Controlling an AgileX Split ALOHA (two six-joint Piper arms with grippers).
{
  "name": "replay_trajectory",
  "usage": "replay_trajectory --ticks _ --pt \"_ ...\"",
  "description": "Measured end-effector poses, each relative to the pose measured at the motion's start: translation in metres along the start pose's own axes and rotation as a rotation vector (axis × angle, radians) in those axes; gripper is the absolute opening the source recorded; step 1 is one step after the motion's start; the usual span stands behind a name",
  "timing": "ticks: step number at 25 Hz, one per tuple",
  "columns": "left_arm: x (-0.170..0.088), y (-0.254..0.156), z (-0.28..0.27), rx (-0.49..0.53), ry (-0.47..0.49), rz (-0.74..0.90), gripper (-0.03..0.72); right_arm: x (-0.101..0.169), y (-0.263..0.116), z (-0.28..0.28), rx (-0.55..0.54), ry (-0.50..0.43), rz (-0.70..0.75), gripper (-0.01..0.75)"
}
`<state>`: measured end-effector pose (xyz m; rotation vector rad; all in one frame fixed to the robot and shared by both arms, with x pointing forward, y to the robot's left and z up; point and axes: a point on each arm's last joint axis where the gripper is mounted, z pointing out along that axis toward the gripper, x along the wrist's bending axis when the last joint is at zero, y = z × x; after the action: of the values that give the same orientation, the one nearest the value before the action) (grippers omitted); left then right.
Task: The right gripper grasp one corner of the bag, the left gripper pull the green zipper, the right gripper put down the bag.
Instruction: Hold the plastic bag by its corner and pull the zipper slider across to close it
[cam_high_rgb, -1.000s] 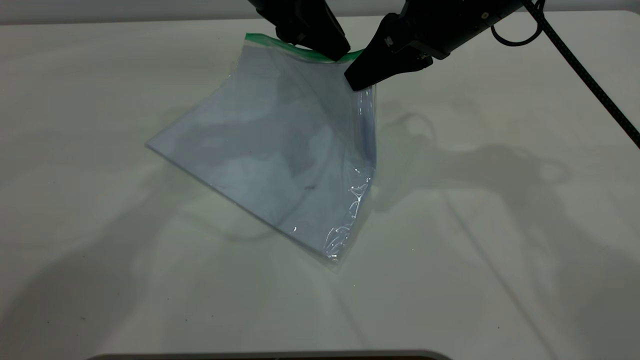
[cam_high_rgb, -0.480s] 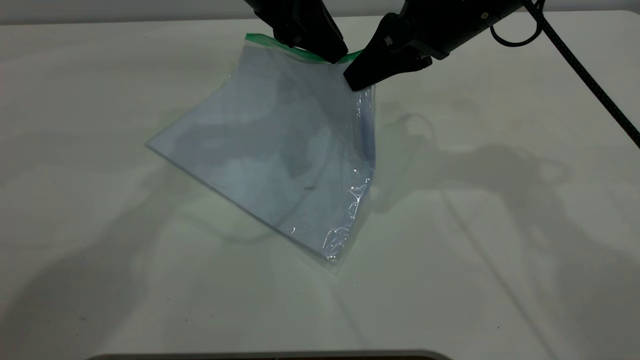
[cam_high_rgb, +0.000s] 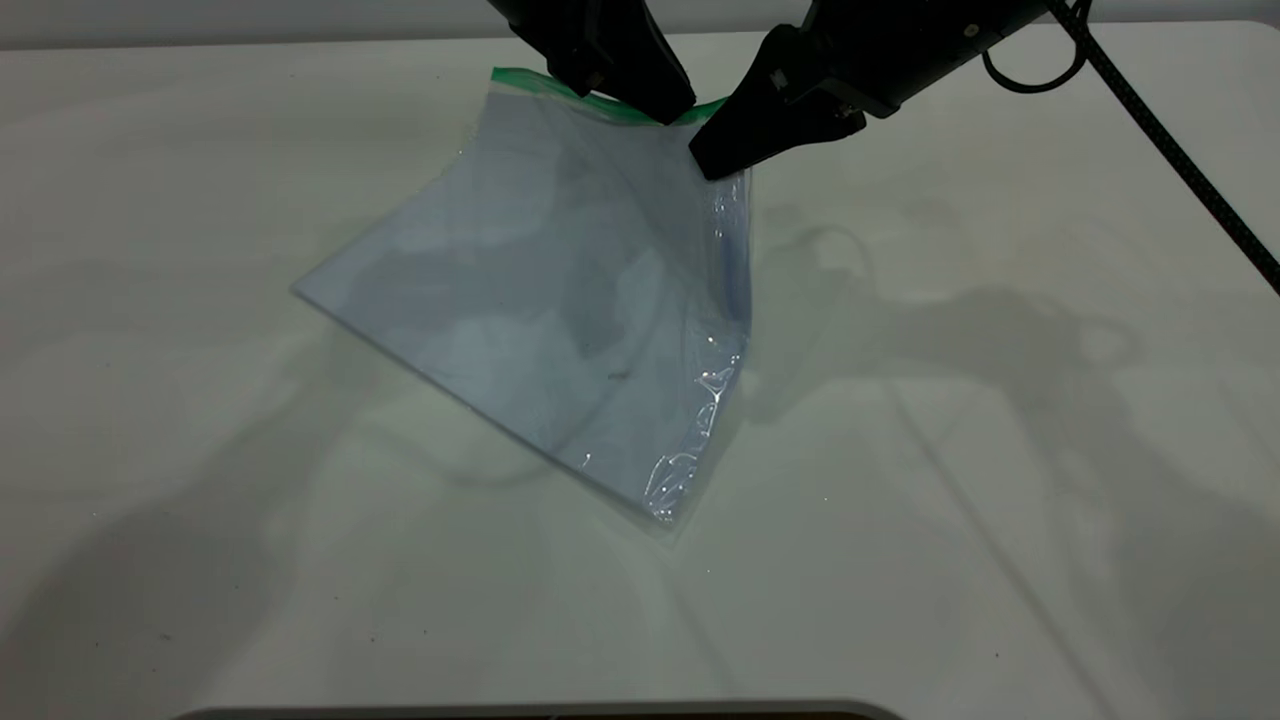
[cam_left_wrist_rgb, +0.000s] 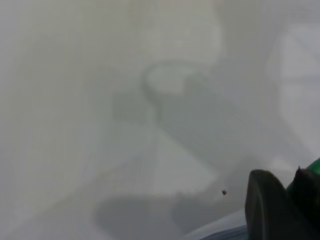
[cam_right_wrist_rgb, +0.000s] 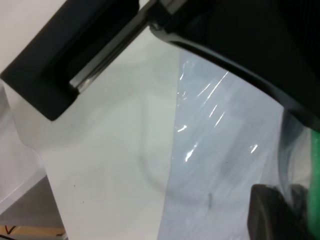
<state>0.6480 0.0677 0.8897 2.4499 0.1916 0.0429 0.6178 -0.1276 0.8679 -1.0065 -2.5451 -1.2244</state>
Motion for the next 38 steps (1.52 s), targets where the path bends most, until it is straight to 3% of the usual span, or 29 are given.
replay_trajectory --ticks 24,30,38 --pt "0.017 -0.016 0.001 0.024 0.102 -0.02 0.104 -0.016 -0.001 -0.021 -0.077 0.053 0.084 0.032" --pt "0.039 -0.044 -0.007 0.065 0.192 -0.048 0.1 -0.011 0.002 -0.024 -0.088 0.099 0.073 0.032" --pt "0.046 -0.062 -0.002 0.084 0.203 -0.084 0.101 -0.01 0.003 -0.025 -0.096 0.103 0.073 0.032"
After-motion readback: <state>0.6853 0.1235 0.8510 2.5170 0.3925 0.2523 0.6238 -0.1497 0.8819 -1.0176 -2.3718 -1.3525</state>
